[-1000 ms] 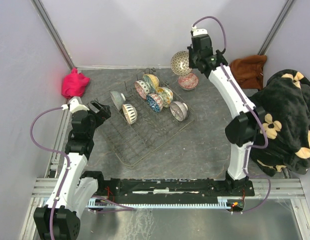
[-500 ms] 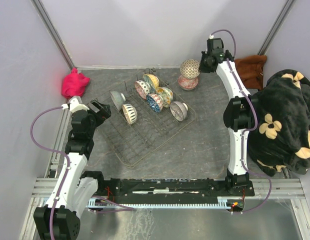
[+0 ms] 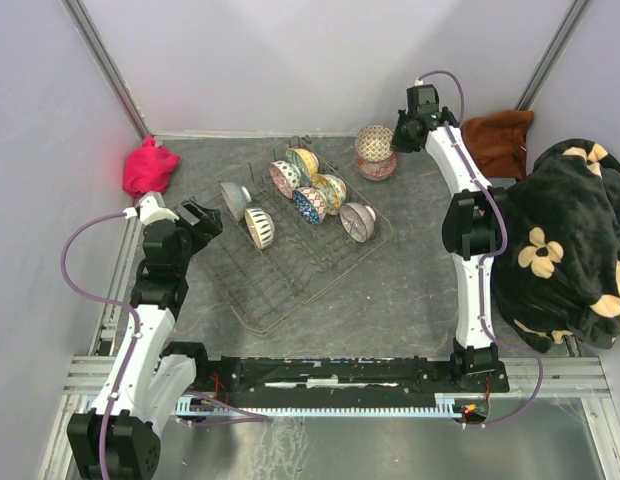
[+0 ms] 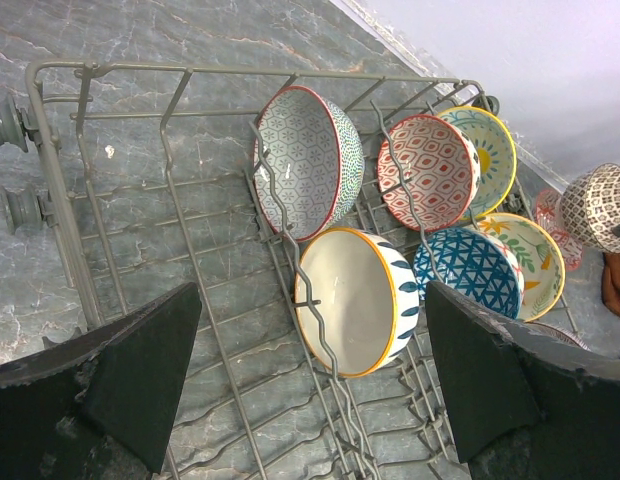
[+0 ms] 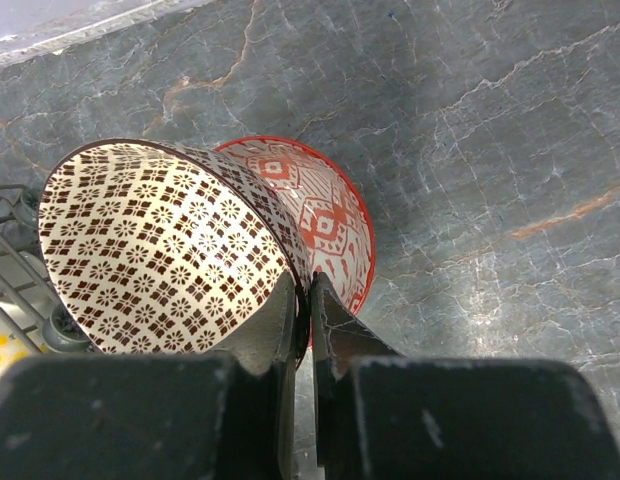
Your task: Unload the bowls from the dish rack
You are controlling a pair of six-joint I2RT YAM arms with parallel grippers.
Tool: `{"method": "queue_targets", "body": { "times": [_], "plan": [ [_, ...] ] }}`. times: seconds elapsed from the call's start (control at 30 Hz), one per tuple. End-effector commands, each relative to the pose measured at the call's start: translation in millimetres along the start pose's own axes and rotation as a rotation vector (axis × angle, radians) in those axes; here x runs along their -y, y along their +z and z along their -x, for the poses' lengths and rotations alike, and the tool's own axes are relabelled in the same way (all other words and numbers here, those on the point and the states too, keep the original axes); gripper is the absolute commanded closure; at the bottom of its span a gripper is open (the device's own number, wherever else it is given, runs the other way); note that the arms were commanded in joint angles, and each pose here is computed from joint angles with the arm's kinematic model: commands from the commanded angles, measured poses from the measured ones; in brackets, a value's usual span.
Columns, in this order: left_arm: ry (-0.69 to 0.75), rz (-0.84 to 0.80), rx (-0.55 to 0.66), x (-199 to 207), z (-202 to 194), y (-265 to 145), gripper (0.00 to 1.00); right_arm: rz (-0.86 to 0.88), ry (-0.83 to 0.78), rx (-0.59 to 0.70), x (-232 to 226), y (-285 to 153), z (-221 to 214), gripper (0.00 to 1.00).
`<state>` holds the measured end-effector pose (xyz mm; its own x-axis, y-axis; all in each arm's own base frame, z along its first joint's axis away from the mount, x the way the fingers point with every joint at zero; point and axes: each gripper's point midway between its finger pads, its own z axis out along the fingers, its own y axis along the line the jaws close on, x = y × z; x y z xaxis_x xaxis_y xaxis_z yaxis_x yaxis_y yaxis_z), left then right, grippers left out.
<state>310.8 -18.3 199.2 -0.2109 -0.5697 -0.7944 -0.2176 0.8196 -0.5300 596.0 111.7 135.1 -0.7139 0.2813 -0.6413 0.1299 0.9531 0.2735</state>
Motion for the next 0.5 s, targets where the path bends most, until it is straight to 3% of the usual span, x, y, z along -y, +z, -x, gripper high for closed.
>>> {"method": "queue_targets", "body": {
  "times": [0.0,0.47],
  "plan": [
    [-0.025,-0.034,0.044,11.3,14.2,0.4,0.01,0.072,0.055,0.101,-19.6,-4.8,31.8,0.99],
    [-0.027,-0.025,0.045,9.6,13.4,2.9,0.01,0.032,0.065,0.066,-7.2,10.4,18.7,0.99]
  ]
}}
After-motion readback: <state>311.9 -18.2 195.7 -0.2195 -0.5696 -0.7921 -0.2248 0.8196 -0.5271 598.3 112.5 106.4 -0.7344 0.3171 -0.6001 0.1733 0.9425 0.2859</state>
